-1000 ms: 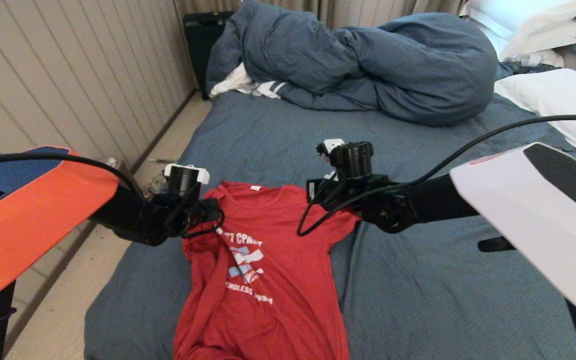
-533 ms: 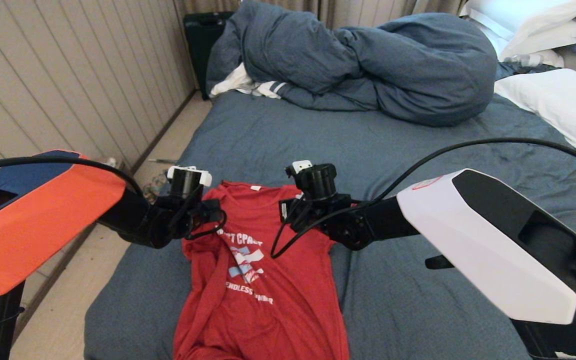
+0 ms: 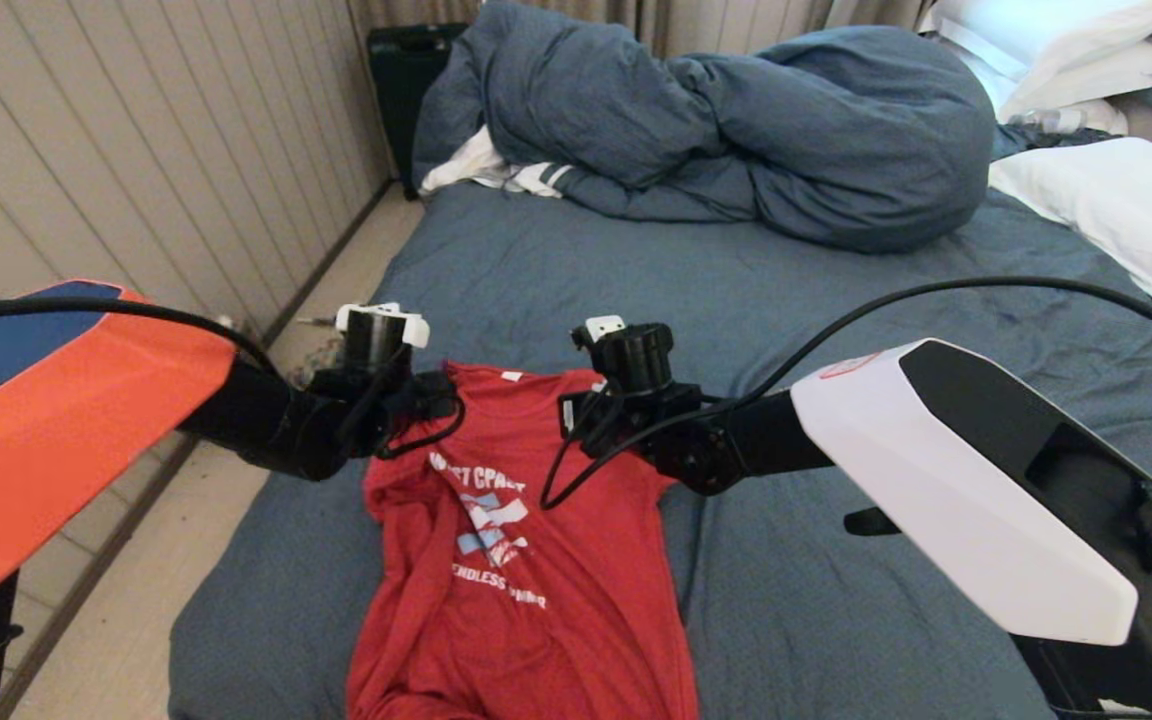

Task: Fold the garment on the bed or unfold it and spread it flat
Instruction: Unford the red T-shirt

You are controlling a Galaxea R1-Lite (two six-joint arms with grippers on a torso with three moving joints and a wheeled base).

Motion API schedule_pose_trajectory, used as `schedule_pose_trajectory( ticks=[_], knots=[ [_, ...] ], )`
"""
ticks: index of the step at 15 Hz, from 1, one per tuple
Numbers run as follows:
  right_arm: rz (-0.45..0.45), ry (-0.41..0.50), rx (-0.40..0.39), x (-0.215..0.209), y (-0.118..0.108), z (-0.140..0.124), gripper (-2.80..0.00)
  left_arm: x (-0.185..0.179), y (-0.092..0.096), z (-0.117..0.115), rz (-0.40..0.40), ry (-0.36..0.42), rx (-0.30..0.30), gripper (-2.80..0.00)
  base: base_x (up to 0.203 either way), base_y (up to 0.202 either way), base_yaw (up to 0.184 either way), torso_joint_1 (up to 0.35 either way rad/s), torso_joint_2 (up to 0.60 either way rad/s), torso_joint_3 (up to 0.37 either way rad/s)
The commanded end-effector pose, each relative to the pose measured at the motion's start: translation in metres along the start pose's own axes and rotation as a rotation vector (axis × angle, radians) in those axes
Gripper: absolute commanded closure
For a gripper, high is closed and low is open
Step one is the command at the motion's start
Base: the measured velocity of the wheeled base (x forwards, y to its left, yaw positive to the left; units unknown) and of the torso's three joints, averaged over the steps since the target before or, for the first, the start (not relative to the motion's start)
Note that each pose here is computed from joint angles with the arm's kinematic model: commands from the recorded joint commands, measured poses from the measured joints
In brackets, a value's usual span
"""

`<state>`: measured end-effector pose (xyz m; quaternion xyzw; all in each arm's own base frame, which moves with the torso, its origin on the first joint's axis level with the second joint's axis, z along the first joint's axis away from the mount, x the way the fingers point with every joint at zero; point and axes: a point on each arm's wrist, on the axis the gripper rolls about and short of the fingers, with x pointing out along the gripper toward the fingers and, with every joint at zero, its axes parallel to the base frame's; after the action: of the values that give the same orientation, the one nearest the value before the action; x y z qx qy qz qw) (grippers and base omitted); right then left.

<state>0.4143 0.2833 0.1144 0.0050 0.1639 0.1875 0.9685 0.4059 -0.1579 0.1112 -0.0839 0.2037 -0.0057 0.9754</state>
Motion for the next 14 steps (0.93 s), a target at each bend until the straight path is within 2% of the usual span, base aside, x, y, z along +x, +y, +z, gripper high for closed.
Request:
schedule_pose_trajectory(
  ticks=[1,4,8,9,14],
  knots=[
    [-0.002,0.0,0.001,0.001,0.0,0.0,0.0,0.015,-0.008,-0.011,-0.003,0.013,0.01,-2.8,0.0,0.0,0.0,0.0,0.0,0.0],
    [-0.004,0.002,0.001,0.003,-0.002,-0.002,0.0,0.03,-0.014,-0.018,-0.006,0.017,0.044,-2.8,0.0,0.0,0.0,0.0,0.0,0.0],
    [-0.001,0.003,0.0,0.004,0.0,-0.003,0.0,0.035,-0.016,-0.015,-0.006,0.006,0.044,-2.8,0.0,0.0,0.0,0.0,0.0,0.0],
    [-0.001,0.003,0.0,0.004,0.0,-0.003,0.0,0.034,-0.016,-0.016,-0.007,0.009,0.045,0.0,0.0,0.0,0.0,0.0,0.0,0.0],
    [-0.001,0.004,0.0,0.005,0.0,-0.004,0.0,0.032,-0.016,-0.011,-0.007,-0.003,0.04,0.0,0.0,0.0,0.0,0.0,0.0,0.0]
  ],
)
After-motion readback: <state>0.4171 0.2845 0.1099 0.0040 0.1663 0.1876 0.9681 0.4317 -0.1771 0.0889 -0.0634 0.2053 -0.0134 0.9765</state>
